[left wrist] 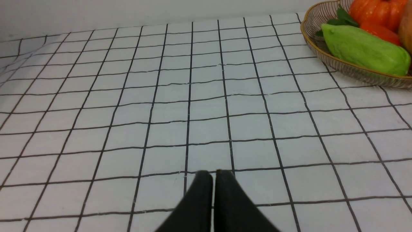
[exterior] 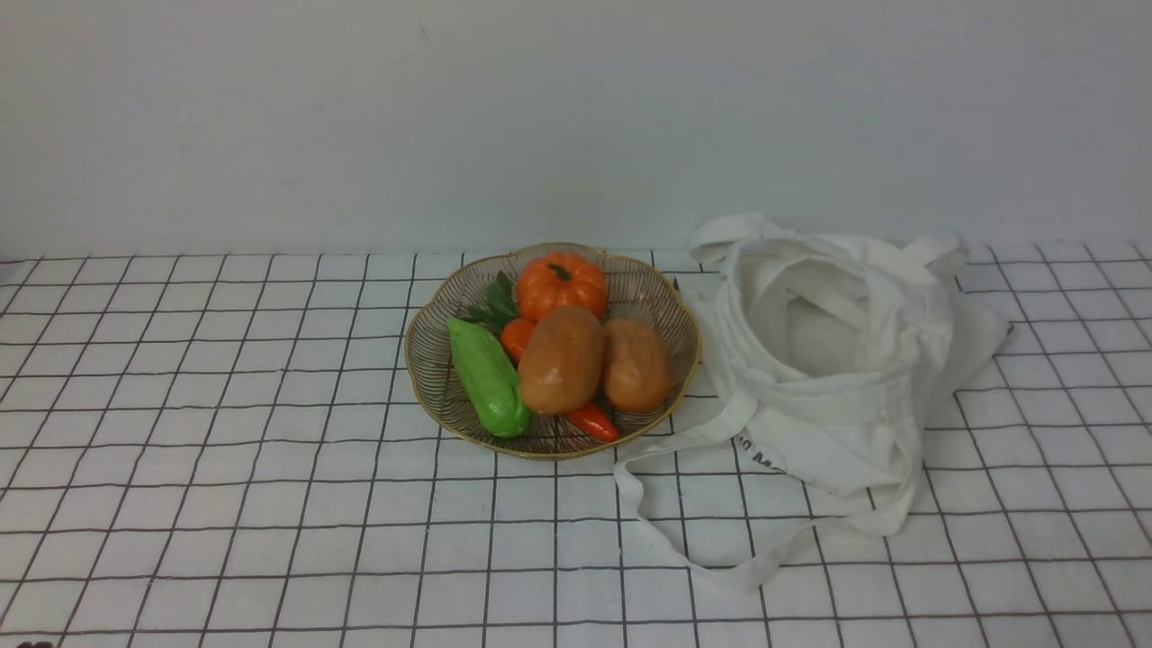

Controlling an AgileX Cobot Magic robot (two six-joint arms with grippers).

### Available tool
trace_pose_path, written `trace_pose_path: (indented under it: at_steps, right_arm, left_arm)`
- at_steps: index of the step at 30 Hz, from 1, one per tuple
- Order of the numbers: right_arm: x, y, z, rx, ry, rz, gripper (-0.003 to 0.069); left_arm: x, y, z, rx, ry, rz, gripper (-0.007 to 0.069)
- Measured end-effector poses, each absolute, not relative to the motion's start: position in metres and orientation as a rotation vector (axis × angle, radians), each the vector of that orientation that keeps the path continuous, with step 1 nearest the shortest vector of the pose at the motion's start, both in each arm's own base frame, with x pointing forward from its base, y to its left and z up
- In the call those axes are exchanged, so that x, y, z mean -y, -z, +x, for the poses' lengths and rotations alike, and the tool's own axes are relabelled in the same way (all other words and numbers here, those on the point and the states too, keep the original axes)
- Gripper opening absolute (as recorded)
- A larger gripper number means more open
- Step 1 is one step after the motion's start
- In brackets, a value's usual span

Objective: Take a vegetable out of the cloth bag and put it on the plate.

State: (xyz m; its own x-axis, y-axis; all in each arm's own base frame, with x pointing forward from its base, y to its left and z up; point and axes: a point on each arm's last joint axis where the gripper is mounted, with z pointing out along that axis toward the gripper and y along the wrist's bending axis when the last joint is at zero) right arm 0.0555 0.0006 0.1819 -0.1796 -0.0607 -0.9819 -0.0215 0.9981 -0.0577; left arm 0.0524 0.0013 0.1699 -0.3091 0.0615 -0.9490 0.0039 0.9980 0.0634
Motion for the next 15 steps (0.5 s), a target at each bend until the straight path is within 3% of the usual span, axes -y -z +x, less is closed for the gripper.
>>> trace_pose_path:
  at_steps: [15]
  right_arm:
    - [-0.0025,-0.1809,0.0552,-1.762,0.008,-0.090,-0.0014]
  left_arm:
    - [-0.0013,-0.1699,0.0524,-1.884,-0.057,0.047,-0.0008]
